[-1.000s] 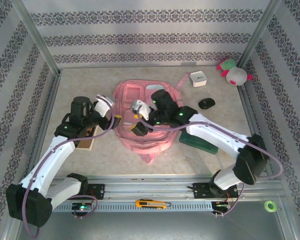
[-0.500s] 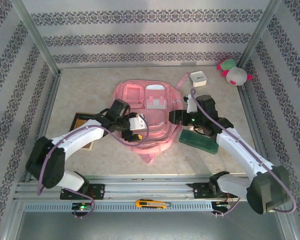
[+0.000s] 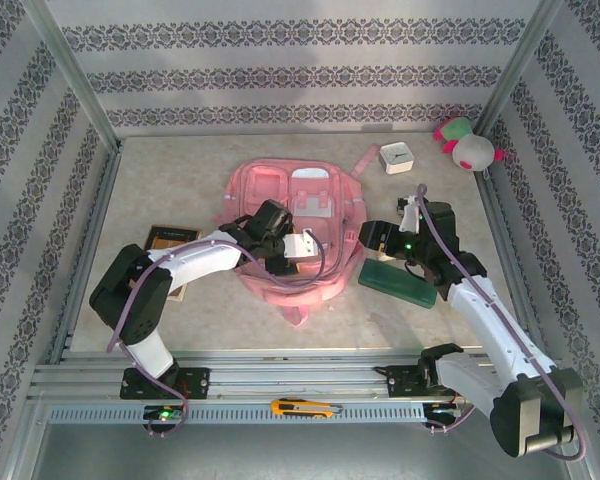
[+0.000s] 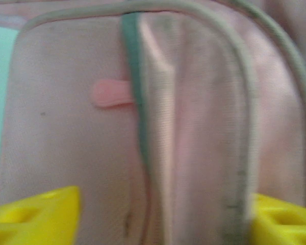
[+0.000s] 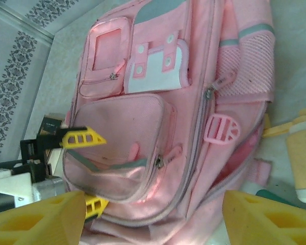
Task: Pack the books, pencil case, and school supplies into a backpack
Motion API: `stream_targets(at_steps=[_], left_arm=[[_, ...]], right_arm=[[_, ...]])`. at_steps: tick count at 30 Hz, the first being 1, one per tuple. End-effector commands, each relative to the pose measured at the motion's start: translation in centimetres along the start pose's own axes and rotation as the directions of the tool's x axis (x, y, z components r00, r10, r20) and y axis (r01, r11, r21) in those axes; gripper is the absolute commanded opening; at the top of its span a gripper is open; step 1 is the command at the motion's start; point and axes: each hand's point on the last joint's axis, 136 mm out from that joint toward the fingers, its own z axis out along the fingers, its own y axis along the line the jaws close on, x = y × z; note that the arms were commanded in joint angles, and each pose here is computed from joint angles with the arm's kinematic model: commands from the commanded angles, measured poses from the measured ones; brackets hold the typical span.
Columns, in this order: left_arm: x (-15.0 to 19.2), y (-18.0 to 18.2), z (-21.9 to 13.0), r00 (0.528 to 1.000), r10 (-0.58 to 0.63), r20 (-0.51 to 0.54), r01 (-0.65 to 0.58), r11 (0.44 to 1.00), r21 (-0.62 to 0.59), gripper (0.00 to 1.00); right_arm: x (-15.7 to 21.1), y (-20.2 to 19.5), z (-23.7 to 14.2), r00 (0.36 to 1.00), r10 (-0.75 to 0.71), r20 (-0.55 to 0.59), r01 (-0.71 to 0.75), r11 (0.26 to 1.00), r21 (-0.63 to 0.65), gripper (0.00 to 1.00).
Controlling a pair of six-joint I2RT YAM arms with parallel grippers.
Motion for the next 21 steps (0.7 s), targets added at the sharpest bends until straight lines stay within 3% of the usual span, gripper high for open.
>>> stream_targets(at_steps=[1, 2, 4, 7, 12, 21], left_arm=[[-2.6, 4.2, -2.2, 0.999, -0.032, 0.038, 0.038, 0.988, -0.149, 0.27], [-3.3, 4.4, -3.2, 0.997, -0.047, 0.060, 0.056, 0.987, -0.152, 0.14], [-4.4, 5.5, -5.7, 0.990, -0.092, 0.107, 0.111, 0.975, -0.191, 0.00], [-5.2, 7.6, -9.3, 0.975, -0.166, 0.148, 0.202, 0.941, -0.271, 0.00], [-5.4, 9.6, -13.3, 0.928, -0.298, 0.225, 0.353, 0.898, -0.265, 0.00], [-4.5, 10.5, -14.8, 0.863, -0.417, 0.287, 0.482, 0.849, -0.215, 0.00]], right_arm=[[0.7, -1.5, -0.9, 0.998, 0.061, -0.009, -0.061, 0.997, 0.051, 0.71], [0.8, -2.1, -1.1, 0.997, 0.075, -0.009, -0.074, 0.995, 0.071, 0.71], [0.9, -3.4, -1.7, 0.994, 0.107, -0.005, -0.105, 0.987, 0.125, 0.71], [1.3, -5.4, -2.5, 0.991, 0.136, -0.018, -0.129, 0.967, 0.221, 0.72], [2.1, -7.4, -3.2, 0.986, 0.155, -0.063, -0.123, 0.926, 0.356, 0.74], [3.0, -7.9, -4.1, 0.979, 0.171, -0.111, -0.111, 0.904, 0.414, 0.75]])
